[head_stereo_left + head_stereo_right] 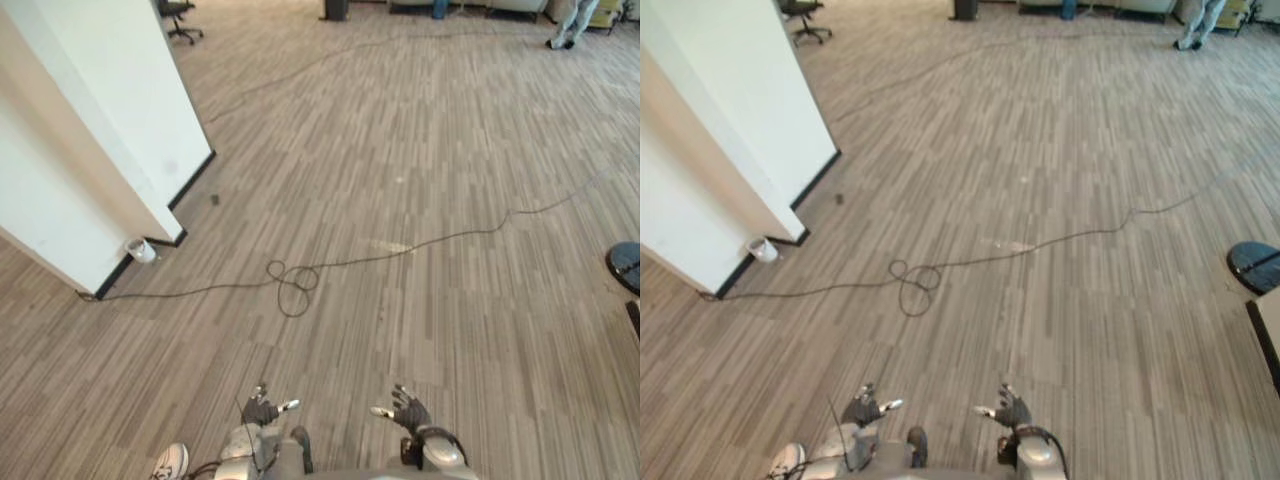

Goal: Organize washtable

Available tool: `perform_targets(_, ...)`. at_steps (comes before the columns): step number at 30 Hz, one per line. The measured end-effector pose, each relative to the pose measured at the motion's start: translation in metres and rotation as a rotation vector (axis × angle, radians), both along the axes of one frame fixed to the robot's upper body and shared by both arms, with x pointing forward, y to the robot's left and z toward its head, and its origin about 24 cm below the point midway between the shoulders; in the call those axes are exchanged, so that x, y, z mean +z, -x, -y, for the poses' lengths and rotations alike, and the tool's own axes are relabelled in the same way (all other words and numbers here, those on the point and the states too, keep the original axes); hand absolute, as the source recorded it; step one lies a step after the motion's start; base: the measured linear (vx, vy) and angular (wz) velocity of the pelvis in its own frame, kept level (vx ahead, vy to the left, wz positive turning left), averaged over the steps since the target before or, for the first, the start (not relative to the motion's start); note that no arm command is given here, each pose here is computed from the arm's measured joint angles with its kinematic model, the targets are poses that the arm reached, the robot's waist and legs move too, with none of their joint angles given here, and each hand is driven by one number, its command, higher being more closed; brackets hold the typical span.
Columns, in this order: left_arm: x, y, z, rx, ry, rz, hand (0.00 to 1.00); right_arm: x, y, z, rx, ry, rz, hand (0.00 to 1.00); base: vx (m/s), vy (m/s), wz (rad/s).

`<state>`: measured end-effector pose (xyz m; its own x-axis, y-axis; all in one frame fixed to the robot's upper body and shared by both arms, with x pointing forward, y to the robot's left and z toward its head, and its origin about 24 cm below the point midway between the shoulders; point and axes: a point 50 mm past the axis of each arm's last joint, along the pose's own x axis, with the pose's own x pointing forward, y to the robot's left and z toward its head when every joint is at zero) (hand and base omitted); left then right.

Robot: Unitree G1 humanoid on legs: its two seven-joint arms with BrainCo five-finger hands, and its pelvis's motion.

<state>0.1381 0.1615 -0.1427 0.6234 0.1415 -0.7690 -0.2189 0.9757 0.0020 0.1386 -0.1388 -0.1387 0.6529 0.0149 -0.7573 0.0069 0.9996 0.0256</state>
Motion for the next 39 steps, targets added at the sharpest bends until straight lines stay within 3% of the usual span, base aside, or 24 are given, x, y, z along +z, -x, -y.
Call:
perform_targets(18,-0.005,0.009,-0.005,-0.011,-0.016,-0.046,0.00,-0.011,0.008,0.008,-0.025,-0.002,-0.089,0.00,0.03,-0.019,-0.01)
perform_targets(24,-0.003,0.006,-0.017,-0.016,-0.048,-0.036,0.00,-0.012,0.011,0.023,-0.107,0.004,-0.106,0.00,0.09,0.061,0.06)
perform_targets(29,-0.009,0.024,-0.042,0.002,-0.098,-0.123,0.00,-0.013,0.006,0.023,-0.094,0.009,-0.113,0.00,0.21,0.070,-0.35)
perform_targets(39,-0.017,0.034,-0.031,-0.024,-0.070,-0.189,0.00,-0.010,0.001,0.042,-0.041,0.087,-0.103,0.00,0.42,-0.114,-0.25)
